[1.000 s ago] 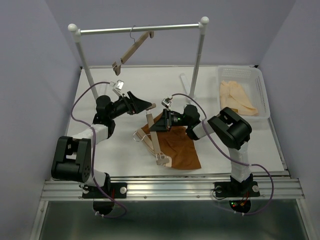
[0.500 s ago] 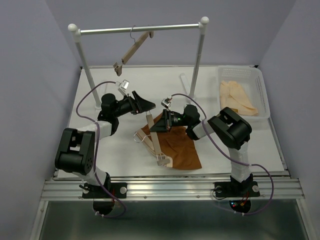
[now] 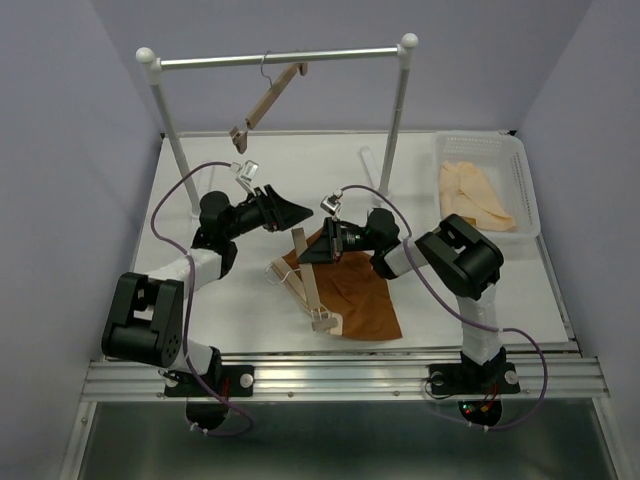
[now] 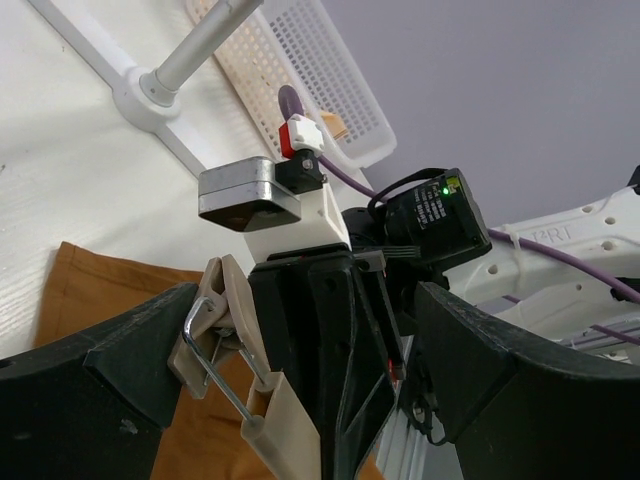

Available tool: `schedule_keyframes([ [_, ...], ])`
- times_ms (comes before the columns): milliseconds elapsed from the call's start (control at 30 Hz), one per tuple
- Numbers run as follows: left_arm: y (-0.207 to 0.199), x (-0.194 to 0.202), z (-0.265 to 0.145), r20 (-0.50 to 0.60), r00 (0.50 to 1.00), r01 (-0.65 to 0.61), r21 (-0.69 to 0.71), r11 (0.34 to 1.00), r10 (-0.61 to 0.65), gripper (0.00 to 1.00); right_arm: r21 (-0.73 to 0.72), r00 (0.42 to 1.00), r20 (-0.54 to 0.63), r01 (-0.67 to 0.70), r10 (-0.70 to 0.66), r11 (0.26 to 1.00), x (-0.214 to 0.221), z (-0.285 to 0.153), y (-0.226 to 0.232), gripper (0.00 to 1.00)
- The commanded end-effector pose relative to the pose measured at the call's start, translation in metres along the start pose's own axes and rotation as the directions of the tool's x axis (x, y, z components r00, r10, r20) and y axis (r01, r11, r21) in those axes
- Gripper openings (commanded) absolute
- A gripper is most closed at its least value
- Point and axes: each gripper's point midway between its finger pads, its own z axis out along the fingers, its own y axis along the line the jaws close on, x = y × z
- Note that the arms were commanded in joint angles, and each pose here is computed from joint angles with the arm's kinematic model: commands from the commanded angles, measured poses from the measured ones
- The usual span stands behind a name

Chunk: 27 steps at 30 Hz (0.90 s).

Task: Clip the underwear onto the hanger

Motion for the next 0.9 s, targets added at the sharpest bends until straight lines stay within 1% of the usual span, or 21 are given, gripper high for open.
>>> schedule_keyframes([
  [0, -0.038, -0.01, -0.008, 0.038, 0.995, -0.093, 0.093, 0.991, 0.09, 0.99, -0.249, 0.912, 0.148, 0.409, -0.383, 0.878, -0.012, -0.006, 0.077, 0.01],
  [333, -0.041, -0.007, -0.017, 0.055, 0.994, -0.094, 0.063, 0.994, 0.09, 0.98, -0.193, 0.911, 0.157, 0.407, -0.382, 0.893, -0.017, -0.003, 0.066, 0.01],
  [367, -0.038, -0.007, -0.017, 0.058, 0.994, -0.095, 0.046, 0.994, 0.092, 0.98, -0.17, 0.917, 0.159, 0.389, -0.365, 0.905, -0.019, -0.003, 0.061, 0.01],
  [400, -0.036, -0.007, -0.017, 0.059, 0.995, -0.085, 0.033, 0.996, 0.083, 0.98, -0.169, 0.908, 0.164, 0.411, -0.385, 0.896, -0.019, -0.003, 0.063, 0.01],
  [433, -0.035, -0.008, -0.016, 0.059, 0.994, -0.091, 0.026, 0.996, 0.089, 0.98, -0.137, 0.918, 0.153, 0.386, -0.366, 0.912, -0.02, -0.002, 0.055, 0.01],
  [467, -0.033, -0.008, -0.016, 0.058, 0.995, -0.082, 0.014, 0.997, 0.081, 0.98, -0.115, 0.902, 0.168, 0.418, -0.397, 0.901, -0.024, -0.002, 0.056, 0.01],
  [500, -0.033, -0.007, -0.017, 0.057, 0.995, -0.081, 0.013, 0.997, 0.08, 0.98, -0.079, 0.902, 0.156, 0.419, -0.404, 0.905, -0.023, -0.002, 0.047, 0.01],
  [600, -0.033, -0.008, -0.016, 0.058, 0.996, -0.075, 0.011, 0.997, 0.074, 0.98, -0.046, 0.889, 0.172, 0.437, -0.424, 0.898, -0.028, -0.002, 0.048, 0.01],
  [633, -0.034, -0.009, -0.016, 0.059, 0.995, -0.077, 0.013, 0.997, 0.076, 0.98, -0.033, 0.89, 0.16, 0.437, -0.426, 0.899, -0.028, -0.001, 0.045, 0.01],
  [800, -0.035, -0.011, -0.014, 0.061, 0.995, -0.079, 0.023, 0.997, 0.077, 0.97, -0.077, 0.89, 0.143, 0.447, -0.433, 0.891, -0.027, 0.002, 0.048, 0.01],
  [867, -0.036, -0.012, -0.013, 0.062, 0.995, -0.081, 0.031, 0.996, 0.079, 0.96, -0.099, 0.904, 0.14, 0.418, -0.404, 0.903, -0.025, 0.001, 0.05, 0.01],
])
